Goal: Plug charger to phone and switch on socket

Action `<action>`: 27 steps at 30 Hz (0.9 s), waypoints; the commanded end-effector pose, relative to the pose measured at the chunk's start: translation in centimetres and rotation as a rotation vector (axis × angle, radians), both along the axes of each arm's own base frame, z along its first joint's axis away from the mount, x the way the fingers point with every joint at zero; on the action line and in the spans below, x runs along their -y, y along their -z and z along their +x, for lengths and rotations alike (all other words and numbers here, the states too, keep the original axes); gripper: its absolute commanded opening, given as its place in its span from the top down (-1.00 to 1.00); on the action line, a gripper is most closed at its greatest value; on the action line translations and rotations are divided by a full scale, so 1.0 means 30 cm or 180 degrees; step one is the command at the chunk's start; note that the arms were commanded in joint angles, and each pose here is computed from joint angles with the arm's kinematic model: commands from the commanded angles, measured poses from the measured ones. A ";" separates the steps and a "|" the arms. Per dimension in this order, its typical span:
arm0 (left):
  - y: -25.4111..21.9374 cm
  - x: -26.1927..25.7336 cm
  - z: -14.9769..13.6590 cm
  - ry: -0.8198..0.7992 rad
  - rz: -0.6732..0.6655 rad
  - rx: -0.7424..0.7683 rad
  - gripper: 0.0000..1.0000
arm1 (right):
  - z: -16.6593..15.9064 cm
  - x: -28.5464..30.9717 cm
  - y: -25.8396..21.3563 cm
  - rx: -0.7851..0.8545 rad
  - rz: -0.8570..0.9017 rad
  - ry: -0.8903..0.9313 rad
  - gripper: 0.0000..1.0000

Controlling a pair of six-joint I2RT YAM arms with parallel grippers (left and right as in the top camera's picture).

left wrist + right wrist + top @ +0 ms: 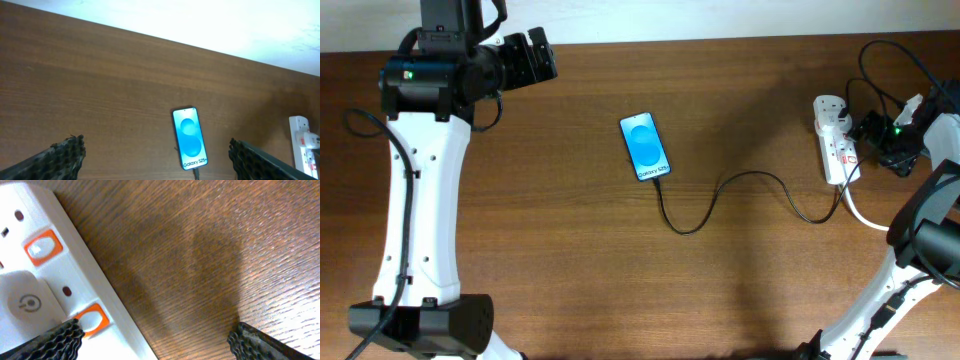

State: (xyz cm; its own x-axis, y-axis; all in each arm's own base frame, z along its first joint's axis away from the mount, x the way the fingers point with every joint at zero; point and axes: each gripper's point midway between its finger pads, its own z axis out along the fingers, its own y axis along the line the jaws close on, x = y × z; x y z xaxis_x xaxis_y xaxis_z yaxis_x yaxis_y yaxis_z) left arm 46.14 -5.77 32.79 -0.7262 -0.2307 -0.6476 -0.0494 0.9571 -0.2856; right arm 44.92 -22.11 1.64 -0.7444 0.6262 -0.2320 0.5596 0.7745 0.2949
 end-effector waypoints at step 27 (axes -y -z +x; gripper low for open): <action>-0.021 -0.003 -0.001 0.0028 0.0007 0.0056 -0.98 | 0.018 -0.031 0.020 -0.0131 -0.0102 -0.0050 -0.97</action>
State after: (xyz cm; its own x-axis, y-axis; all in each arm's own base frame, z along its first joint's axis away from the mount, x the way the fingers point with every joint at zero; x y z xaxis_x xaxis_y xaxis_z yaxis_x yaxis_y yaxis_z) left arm 46.14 -5.77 32.79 -0.7262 -0.2307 -0.6476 -0.0494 0.9571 -0.2856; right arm 45.10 -22.15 1.71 -0.7419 0.6275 -0.2362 0.5750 0.7766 0.2573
